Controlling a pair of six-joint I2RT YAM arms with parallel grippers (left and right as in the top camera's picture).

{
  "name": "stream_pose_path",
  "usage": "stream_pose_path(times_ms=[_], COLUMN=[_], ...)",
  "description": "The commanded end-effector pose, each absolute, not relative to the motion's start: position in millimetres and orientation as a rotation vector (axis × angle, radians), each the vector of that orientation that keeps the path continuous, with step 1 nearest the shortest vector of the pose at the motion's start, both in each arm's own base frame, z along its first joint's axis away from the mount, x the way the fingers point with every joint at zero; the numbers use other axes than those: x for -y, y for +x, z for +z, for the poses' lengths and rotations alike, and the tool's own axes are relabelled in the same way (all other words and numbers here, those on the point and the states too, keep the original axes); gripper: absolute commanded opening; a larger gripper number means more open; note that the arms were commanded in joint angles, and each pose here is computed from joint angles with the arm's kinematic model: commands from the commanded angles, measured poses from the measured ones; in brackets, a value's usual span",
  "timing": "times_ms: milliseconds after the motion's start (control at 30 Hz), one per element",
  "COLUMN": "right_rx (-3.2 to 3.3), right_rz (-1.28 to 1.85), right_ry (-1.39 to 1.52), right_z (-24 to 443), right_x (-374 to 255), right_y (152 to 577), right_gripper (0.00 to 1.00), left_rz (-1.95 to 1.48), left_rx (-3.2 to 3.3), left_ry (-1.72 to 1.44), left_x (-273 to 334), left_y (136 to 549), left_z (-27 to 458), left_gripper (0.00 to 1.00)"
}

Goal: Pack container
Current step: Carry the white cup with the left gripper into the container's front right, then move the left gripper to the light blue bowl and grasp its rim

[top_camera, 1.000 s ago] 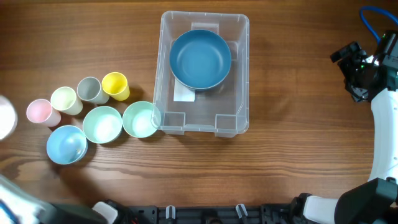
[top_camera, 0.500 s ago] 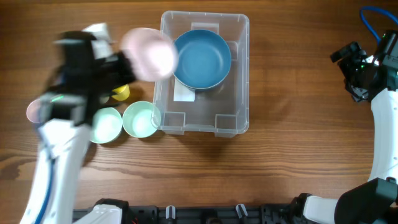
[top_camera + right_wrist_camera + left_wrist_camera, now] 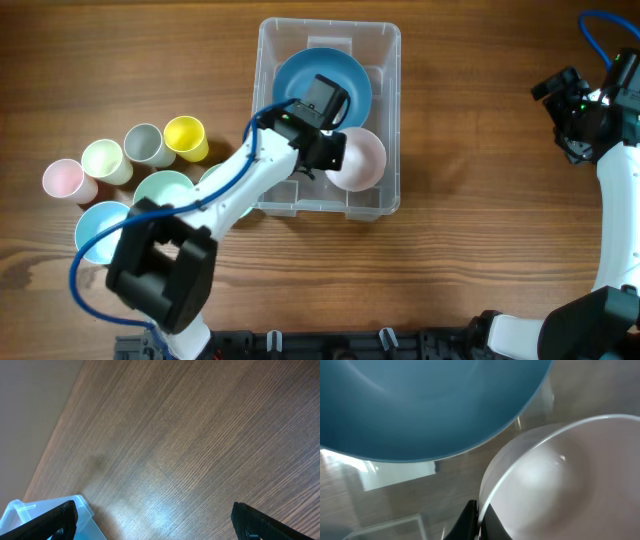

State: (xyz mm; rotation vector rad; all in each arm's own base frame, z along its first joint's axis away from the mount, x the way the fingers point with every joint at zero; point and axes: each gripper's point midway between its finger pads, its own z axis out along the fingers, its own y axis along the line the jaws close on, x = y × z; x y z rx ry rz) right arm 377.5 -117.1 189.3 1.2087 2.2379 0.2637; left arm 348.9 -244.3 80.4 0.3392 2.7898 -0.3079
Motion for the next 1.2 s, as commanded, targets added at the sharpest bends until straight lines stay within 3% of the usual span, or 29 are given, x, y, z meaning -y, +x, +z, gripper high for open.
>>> stream_pose_path(times_ms=[0,67,100,133,333,433,600,700,900,967,1167], right_rx=[-2.237,-2.237,-2.237,-2.237,-2.237,-2.237,-2.236,-2.237,-2.237,-2.237,-2.237], right_rz=[0.279,0.279,0.279,0.279,0.279,0.279,0.279,0.279,0.279,0.279,0.279], right_ry=[1.218,1.218,1.218,1.218,1.218,1.218,1.218,1.218,1.218,1.217,1.218], right_z=[188.9,188.9,188.9,188.9,188.9,188.9,188.9,188.9,188.9,188.9,188.9], right_x=[115.6,115.6,115.6,115.6,115.6,115.6,115.6,115.6,115.6,115.6,115.6], right_y=[379.5,379.5,379.5,379.5,379.5,379.5,379.5,379.5,379.5,379.5,379.5], right_gripper=[1.0,1.0,1.0,1.0,1.0,1.0,1.0,1.0,1.0,1.0,1.0], left_rz=[-0.298,-0.315,-0.323,-0.33,-0.146,0.052,0.24,0.203,0.171,0.108,0.015], left_rx=[-2.761,-2.731,-2.718,-2.711,-2.649,-2.589,-2.466,-2.378,-2.239,-2.181,-2.155], left_ry=[0.367,0.361,0.359,0.346,0.071,-0.302,-1.065,-1.507,-1.991,-2.145,-2.223], left_x=[245.9,247.4,247.7,246.5,179.4,89.0,-63.1,-130.4,-193.5,-199.9,-183.9], left_y=[353.2,356.3,356.8,355.8,351.9,339.8,292.8,261.2,203.9,179.9,161.5], left_z=[86.3,101.7,111.7,123.8,206.5,240.0,250.4,225.8,150.9,110.9,41.9], left_gripper=[0.31,0.63,0.95,0.97,0.9,0.99,1.0,1.0,1.0,1.0,0.95])
